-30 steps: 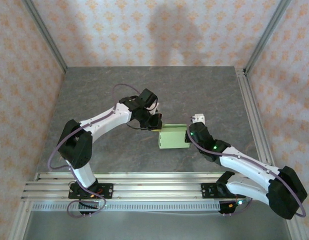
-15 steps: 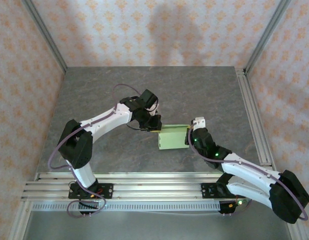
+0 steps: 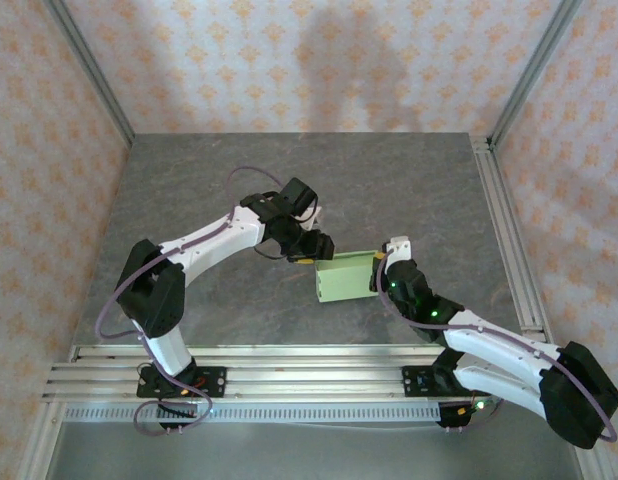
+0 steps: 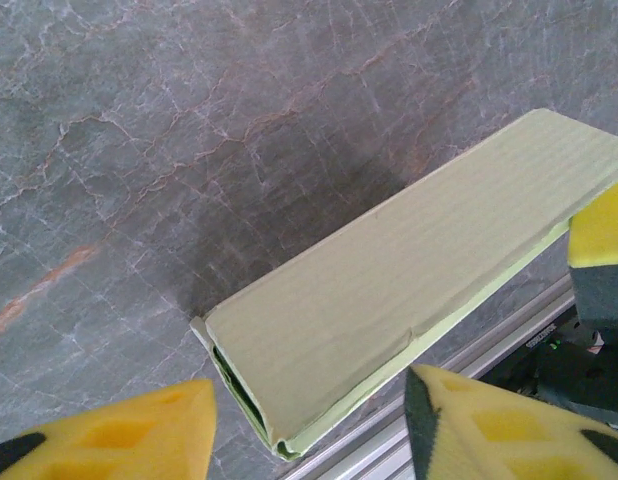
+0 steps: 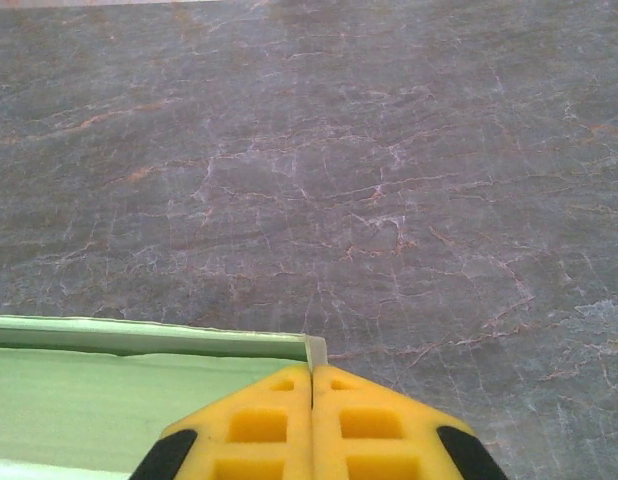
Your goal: Fold the paper box
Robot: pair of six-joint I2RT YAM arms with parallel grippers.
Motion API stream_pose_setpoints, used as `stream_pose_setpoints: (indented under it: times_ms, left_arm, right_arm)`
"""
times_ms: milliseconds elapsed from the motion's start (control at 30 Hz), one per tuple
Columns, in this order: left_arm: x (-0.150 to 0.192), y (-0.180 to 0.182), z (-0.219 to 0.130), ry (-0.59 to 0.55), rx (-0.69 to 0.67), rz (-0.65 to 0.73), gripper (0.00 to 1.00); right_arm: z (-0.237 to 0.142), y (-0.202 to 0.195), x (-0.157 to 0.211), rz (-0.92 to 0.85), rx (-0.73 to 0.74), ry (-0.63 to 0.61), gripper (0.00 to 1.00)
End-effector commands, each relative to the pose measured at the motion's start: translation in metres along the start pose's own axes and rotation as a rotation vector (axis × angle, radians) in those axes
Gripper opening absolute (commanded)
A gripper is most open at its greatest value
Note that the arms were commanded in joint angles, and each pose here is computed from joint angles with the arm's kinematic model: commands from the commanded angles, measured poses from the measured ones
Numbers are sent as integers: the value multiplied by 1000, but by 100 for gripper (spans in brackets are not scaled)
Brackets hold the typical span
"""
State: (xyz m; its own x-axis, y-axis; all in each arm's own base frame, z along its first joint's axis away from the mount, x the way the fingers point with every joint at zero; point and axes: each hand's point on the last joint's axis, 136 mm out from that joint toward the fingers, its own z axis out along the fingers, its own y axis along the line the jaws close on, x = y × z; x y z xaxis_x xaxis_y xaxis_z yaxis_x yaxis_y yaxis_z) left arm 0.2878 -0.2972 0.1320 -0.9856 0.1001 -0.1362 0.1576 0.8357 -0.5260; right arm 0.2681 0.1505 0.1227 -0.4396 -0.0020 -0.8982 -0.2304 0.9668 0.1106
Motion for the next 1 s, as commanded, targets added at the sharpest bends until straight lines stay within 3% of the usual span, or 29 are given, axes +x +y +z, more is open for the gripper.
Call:
stream_pose_setpoints:
  times_ms: [0,267,300,500,700,967]
  left_arm:
    - [-7,-11,-14,-48,6,71,59]
    - [-7,-7,-16,-194,44,363,70]
    - [-6,-6,-16,-212,42,404,83]
    - [5,3,-20,-288,79,629,91]
    - [13,19,-7,-284,83,771,93]
    - [29,16,11,-203,228,876,85]
  right_arm:
    - [0,-4,20,-32,9,45,2]
    - [0,-5,20,-19,11,31,3]
    - [0,-5,19,-17,10,28,2]
    - [-1,-6,22,-6,8,32,3]
    - [-1,-5,21,-7,2,27,2]
    - [-1,-2,23,-10,-13,34,3]
